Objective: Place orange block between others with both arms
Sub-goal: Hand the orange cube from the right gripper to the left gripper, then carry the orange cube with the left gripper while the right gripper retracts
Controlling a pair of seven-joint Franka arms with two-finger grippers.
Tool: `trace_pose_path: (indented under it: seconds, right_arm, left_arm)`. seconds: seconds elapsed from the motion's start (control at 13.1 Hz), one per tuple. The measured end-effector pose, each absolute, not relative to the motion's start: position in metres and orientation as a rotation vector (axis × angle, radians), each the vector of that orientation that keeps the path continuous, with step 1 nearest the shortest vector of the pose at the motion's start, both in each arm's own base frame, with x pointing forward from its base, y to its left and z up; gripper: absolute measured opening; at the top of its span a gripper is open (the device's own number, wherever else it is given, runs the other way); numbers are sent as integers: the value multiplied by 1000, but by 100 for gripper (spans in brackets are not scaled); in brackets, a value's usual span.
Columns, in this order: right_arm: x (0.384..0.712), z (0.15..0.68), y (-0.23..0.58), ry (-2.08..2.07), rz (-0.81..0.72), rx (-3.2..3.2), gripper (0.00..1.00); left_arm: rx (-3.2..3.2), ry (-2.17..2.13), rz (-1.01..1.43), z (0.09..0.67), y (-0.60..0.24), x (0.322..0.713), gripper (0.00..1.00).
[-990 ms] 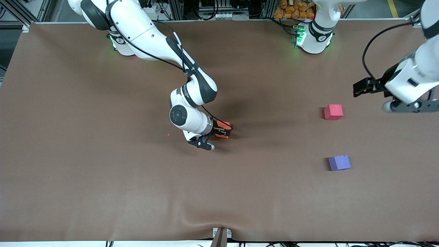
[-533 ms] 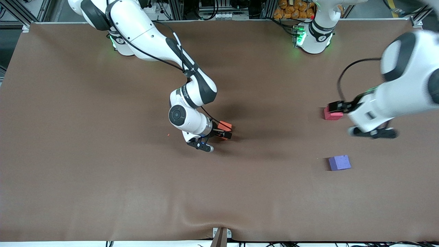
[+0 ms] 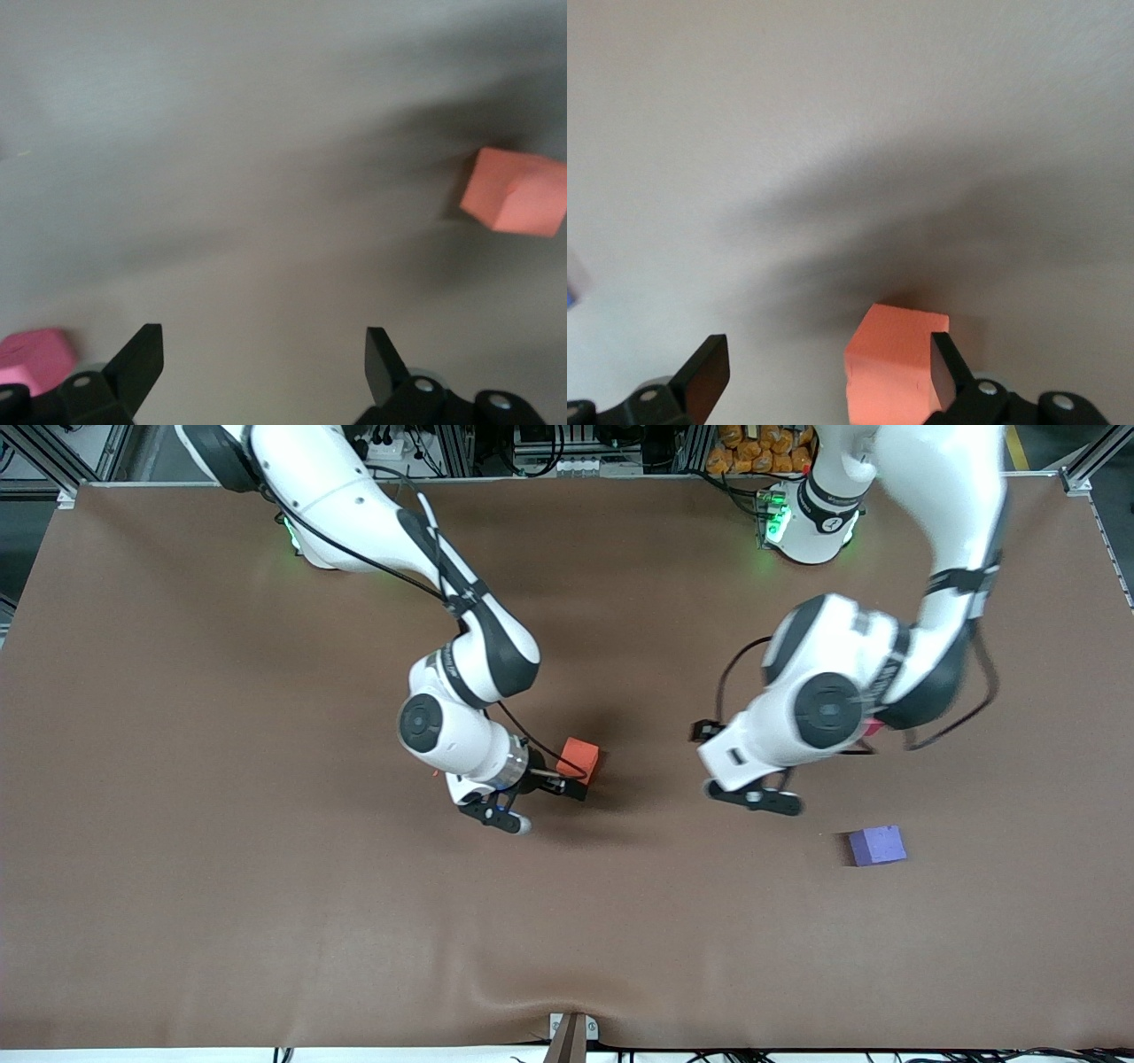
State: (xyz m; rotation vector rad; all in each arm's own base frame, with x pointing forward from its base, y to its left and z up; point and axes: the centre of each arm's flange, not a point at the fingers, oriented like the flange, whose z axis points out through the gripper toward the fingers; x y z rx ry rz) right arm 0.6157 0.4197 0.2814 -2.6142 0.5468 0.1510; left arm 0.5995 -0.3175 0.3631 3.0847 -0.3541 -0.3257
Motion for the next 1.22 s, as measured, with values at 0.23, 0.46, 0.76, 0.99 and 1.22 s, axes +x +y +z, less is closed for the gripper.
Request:
trace_pose_path:
  seconds: [0.23, 0.46, 0.76, 0.99, 1.22]
  right_arm:
    - [637, 343, 364, 499, 154, -2702, 100]
    - [644, 406, 310, 430, 65, -2860, 100]
    - [627, 490, 257, 397, 49, -2983, 100]
    - [611, 546, 214, 439, 28, -3016, 100]
    - [605, 581, 159, 364, 5, -3038, 100]
  left_arm:
    - [3072, -309, -235, 321, -376, 587, 100]
    - [3032, -254, -109, 281, -436, 567, 100]
    - [2962, -246, 31, 243, -494, 539, 100]
    - [3046, -309, 100, 219, -514, 518, 100]
    - [3101, -316, 126, 200, -523, 505, 100]
